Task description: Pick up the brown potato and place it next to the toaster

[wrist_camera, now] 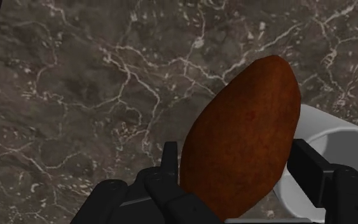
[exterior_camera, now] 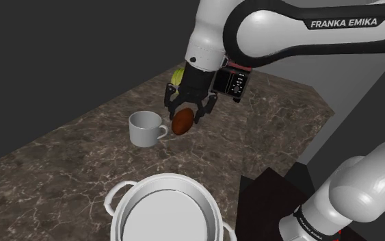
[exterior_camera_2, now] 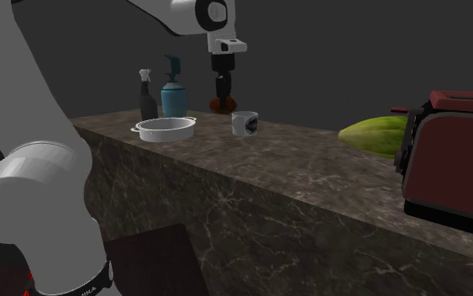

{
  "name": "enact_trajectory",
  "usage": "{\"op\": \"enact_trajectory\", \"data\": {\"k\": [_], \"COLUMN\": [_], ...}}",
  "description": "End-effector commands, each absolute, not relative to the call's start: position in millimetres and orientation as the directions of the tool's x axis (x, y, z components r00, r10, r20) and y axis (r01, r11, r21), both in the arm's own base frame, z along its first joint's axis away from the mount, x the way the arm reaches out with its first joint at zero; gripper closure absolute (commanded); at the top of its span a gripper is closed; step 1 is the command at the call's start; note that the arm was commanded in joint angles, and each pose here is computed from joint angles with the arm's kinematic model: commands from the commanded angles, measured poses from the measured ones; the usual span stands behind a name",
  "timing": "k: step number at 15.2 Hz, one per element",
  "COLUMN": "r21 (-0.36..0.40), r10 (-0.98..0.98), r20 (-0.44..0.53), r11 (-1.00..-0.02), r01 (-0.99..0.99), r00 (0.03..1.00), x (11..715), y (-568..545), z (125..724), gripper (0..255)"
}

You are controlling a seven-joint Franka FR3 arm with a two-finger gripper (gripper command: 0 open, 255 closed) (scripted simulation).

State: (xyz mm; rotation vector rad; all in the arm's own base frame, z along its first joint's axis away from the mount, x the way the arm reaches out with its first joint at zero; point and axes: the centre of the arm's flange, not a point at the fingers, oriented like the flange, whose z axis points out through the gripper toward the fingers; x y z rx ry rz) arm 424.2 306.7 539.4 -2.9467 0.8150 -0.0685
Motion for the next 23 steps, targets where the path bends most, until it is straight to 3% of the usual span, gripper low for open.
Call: {"op": "enact_trajectory", "data": {"k": [1,23], "r21": [-0.092,-0.092], "r10": [-0.515,-0.515], "r20": [0.021,0.021], "r11": [-0.855,-0.855], "r01": [-0.511,-0.511], "r00": [0.857,0.857], "x": [425,425], "y": [306,306], "z": [549,666], "gripper": [255,255]}}
